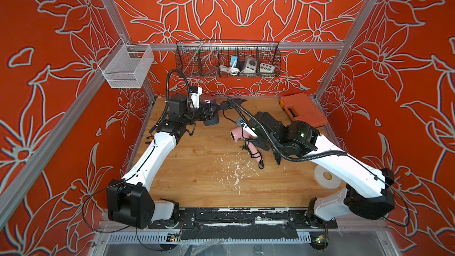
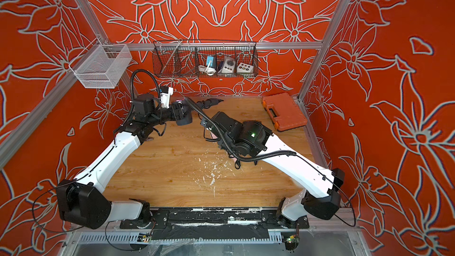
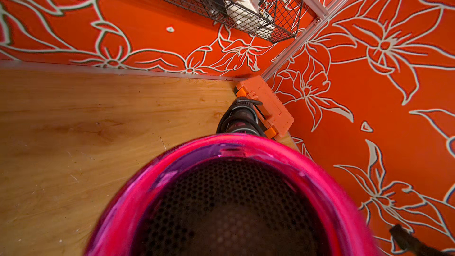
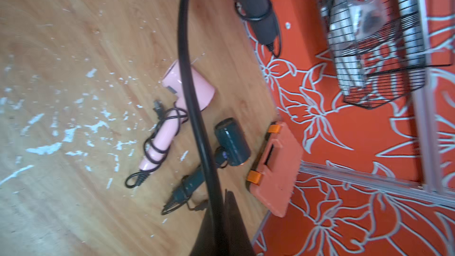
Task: Wrap the cord around the hair dryer
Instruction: Wrap the power cord around the hair dryer.
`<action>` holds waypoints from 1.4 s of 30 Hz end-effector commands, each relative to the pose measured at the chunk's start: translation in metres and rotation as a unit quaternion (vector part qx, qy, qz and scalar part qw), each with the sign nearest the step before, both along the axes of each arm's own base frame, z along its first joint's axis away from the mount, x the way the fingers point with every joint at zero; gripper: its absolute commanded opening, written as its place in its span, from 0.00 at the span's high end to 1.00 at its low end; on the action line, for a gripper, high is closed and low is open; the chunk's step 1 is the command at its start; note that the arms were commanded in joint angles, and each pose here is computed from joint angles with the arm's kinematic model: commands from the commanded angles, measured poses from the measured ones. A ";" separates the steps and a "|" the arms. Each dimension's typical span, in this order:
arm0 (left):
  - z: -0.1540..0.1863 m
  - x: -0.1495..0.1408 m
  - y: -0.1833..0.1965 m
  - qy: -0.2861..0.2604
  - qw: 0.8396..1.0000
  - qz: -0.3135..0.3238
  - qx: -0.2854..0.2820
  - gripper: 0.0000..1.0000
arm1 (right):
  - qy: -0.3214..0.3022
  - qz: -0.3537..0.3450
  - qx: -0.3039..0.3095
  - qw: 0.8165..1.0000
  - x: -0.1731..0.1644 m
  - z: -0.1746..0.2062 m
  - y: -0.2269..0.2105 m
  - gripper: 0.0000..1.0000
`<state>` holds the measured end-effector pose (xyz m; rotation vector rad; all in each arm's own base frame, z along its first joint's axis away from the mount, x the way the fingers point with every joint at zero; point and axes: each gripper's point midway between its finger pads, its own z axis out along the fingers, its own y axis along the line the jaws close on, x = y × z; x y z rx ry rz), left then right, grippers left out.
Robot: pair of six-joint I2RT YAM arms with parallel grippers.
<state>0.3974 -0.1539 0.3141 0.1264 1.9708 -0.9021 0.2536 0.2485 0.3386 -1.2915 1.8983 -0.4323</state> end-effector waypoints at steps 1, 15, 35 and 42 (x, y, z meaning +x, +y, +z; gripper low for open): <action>0.029 -0.020 -0.019 -0.052 0.997 -0.051 -0.006 1.00 | -0.074 -0.004 -0.052 0.996 0.016 0.035 -0.010 1.00; 0.032 -0.125 -0.079 -0.089 0.959 -0.265 -0.047 1.00 | -0.105 -0.006 0.007 0.994 0.091 0.080 -0.019 1.00; 0.111 -0.181 -0.092 -0.179 0.885 -0.397 -0.163 1.00 | 0.151 0.107 0.351 0.918 0.120 -0.010 -0.021 1.00; 0.134 -0.159 -0.097 -0.189 0.883 -0.386 -0.187 1.00 | 0.191 0.077 0.437 0.876 0.126 -0.020 -0.024 1.00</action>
